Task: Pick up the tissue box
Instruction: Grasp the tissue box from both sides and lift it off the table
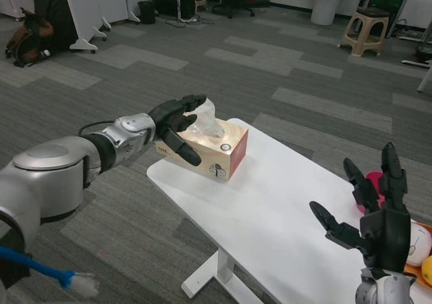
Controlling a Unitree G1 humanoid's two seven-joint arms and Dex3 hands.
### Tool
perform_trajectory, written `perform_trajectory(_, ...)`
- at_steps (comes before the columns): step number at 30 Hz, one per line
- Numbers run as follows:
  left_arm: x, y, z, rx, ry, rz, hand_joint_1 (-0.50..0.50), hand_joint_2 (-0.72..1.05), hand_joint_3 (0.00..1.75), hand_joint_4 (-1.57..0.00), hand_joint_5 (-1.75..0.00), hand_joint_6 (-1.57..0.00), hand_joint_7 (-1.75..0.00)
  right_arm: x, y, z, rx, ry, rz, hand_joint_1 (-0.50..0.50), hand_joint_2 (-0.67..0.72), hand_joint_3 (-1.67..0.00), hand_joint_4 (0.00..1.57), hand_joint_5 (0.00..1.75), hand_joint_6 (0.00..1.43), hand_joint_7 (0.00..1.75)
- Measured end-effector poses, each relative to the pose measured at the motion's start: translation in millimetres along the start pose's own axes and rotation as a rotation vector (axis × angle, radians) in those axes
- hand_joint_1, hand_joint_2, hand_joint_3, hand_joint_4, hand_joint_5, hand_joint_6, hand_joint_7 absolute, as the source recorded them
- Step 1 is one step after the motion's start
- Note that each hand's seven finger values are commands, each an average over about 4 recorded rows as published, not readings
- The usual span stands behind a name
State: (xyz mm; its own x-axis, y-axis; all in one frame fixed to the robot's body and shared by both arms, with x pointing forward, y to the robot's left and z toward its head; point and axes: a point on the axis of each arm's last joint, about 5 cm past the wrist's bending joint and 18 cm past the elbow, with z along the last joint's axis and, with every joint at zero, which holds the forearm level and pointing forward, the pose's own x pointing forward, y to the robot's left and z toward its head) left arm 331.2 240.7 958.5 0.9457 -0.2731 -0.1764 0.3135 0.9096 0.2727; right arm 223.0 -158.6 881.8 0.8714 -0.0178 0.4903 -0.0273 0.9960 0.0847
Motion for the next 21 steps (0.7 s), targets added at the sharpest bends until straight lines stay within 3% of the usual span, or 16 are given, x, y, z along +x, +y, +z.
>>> perform_trajectory(5,10.1,-5.1,8.6,0.073,0.083,0.025,0.50,-0.02,0.00,0.00,0.00,0.00,0.00,-1.0,0.8,-1.4,0.002,0.008,-0.004,0.12,-0.29,-0.48,0.49,0.19,0.00,0.07)
perform_trajectory(11,15.1,-6.8,14.4,0.116,0.122,0.050,0.50,-0.02,0.00,0.00,0.00,0.00,0.00,-2.3,2.4,-3.0,0.005,0.018,-0.005,0.12,-0.29,-0.48,0.51,0.19,0.00,0.07)
perform_trajectory(21,16.8,-11.2,10.3,0.190,0.199,0.037,0.50,-0.02,0.00,0.00,0.00,0.00,0.00,-6.1,4.7,-6.8,0.002,0.045,0.005,0.12,-0.29,-0.48,0.54,0.19,0.00,0.07)
